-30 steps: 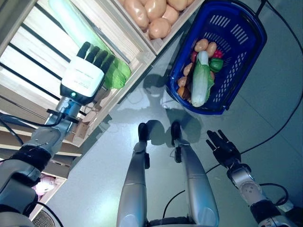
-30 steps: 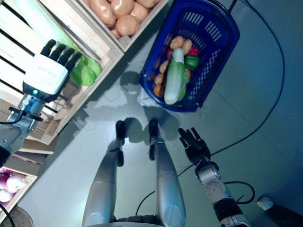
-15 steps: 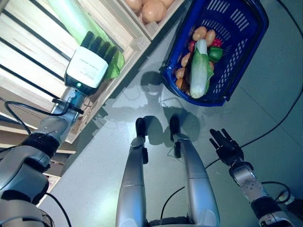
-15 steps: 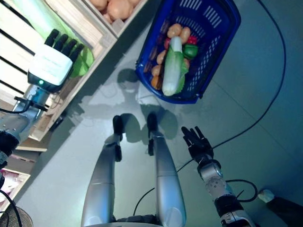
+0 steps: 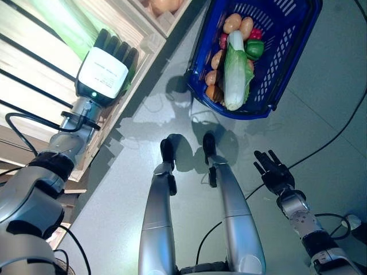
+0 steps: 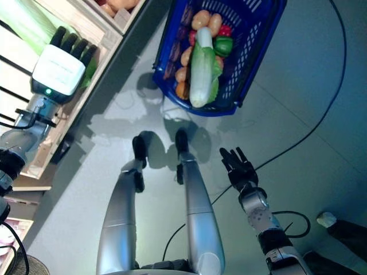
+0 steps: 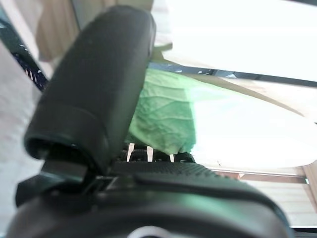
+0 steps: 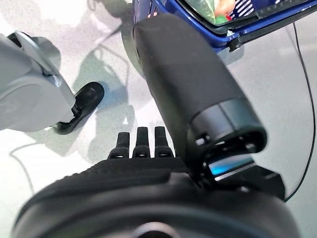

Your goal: Put vegetables into the basket

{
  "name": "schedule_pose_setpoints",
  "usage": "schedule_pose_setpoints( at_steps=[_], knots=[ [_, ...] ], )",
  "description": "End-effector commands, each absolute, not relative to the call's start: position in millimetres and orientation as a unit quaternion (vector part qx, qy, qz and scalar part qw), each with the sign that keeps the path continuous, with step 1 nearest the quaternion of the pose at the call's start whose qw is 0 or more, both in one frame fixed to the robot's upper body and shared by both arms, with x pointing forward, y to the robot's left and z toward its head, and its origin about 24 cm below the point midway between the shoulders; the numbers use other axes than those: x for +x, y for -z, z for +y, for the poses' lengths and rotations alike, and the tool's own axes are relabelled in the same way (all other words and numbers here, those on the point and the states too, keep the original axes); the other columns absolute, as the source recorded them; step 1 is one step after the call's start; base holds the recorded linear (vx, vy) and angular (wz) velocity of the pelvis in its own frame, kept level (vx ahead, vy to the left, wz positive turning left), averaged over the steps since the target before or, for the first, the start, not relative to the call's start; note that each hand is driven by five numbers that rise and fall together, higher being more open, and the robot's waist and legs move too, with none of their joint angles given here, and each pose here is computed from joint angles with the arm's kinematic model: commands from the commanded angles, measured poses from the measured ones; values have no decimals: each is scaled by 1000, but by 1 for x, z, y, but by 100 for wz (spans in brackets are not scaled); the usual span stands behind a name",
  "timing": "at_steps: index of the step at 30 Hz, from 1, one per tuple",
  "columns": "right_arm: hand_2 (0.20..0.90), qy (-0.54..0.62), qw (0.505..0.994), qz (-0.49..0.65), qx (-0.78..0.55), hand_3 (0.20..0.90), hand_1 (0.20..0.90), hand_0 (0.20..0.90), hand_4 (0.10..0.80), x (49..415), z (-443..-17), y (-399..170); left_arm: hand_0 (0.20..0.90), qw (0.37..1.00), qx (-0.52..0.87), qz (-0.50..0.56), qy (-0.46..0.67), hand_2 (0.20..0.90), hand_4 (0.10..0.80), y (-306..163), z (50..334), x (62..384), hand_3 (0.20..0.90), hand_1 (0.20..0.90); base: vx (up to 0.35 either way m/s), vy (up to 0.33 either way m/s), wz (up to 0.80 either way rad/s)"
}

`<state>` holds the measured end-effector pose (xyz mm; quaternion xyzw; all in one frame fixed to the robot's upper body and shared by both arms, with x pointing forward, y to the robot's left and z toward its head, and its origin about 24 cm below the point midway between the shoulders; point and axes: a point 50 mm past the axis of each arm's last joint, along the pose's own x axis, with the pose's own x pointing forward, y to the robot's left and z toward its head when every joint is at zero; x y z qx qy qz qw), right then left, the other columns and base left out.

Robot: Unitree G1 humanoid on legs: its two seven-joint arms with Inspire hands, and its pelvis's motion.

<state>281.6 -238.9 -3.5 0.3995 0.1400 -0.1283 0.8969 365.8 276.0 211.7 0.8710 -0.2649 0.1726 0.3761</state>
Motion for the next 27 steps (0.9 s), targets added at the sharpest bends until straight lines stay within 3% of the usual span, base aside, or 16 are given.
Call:
schedule_pose_setpoints(
  at_steps=[1,2,3,15,27],
  knots=[
    [900,137,903,102,394,900,900,900,800,272,-261,-4,578,377,851,-262,-254,578,585,-258,280,369,578,578,0,0,0],
    [900,137,903,101,394,900,900,900,800,272,-262,-5,512,377,852,-261,-252,512,541,-258,280,369,512,512,0,0,0],
    [900,138,903,100,394,900,900,900,800,272,-262,-5,300,382,853,-253,-250,300,400,-259,280,370,300,300,0,0,0],
    [900,140,900,100,400,900,900,900,800,271,-260,-2,300,420,849,-189,-260,300,400,-248,292,372,300,300,-3,-8,-1],
    [900,138,900,108,399,900,900,900,800,261,-254,5,300,466,816,-212,-267,300,400,-238,298,365,300,300,-2,-24,2]
  ],
)
